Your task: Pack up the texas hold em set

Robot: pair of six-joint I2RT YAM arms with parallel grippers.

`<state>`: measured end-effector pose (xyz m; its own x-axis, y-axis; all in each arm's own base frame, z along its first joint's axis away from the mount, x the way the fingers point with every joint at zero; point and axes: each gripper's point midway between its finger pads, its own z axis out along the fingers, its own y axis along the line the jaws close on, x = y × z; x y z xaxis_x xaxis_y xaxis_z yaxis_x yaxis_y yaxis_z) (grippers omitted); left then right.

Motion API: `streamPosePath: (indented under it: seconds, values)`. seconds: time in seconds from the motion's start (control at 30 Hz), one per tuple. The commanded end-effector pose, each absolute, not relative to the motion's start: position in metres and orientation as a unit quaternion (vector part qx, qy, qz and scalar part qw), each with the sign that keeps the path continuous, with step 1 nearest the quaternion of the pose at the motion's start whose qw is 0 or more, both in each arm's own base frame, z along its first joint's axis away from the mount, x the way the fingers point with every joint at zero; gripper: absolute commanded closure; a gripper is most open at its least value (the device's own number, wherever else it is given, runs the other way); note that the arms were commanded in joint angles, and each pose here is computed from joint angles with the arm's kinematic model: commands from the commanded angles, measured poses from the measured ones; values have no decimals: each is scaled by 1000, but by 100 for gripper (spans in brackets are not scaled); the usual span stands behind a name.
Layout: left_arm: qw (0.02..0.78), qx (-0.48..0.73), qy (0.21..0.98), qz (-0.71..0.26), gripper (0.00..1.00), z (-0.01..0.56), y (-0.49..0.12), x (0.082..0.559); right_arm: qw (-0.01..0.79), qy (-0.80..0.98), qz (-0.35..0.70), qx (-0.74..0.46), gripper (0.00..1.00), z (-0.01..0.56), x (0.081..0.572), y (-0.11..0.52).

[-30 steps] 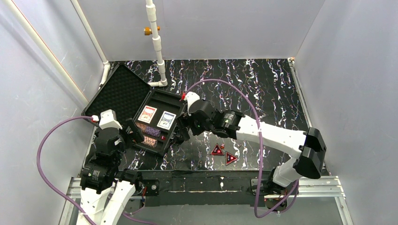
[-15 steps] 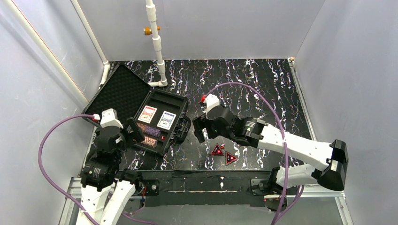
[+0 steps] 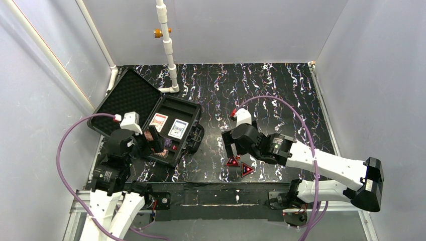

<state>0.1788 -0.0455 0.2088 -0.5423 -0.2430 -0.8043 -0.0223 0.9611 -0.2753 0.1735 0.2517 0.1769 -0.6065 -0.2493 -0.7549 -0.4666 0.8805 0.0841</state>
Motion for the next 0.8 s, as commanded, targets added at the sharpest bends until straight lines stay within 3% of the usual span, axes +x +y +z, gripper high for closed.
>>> streamPosePath:
  seconds: [0.0, 0.47, 0.77]
  values:
    - [452, -15, 873, -182, 2, 209, -77, 182, 409, 891, 116, -156, 2, 174, 178, 233]
    - [382, 36, 883, -270, 5, 220, -127, 207, 398, 906, 67, -131, 2, 144, 182, 219]
    - [346, 128, 902, -224, 5, 206, -174, 210, 403, 910, 34, -95, 2, 139, 202, 197]
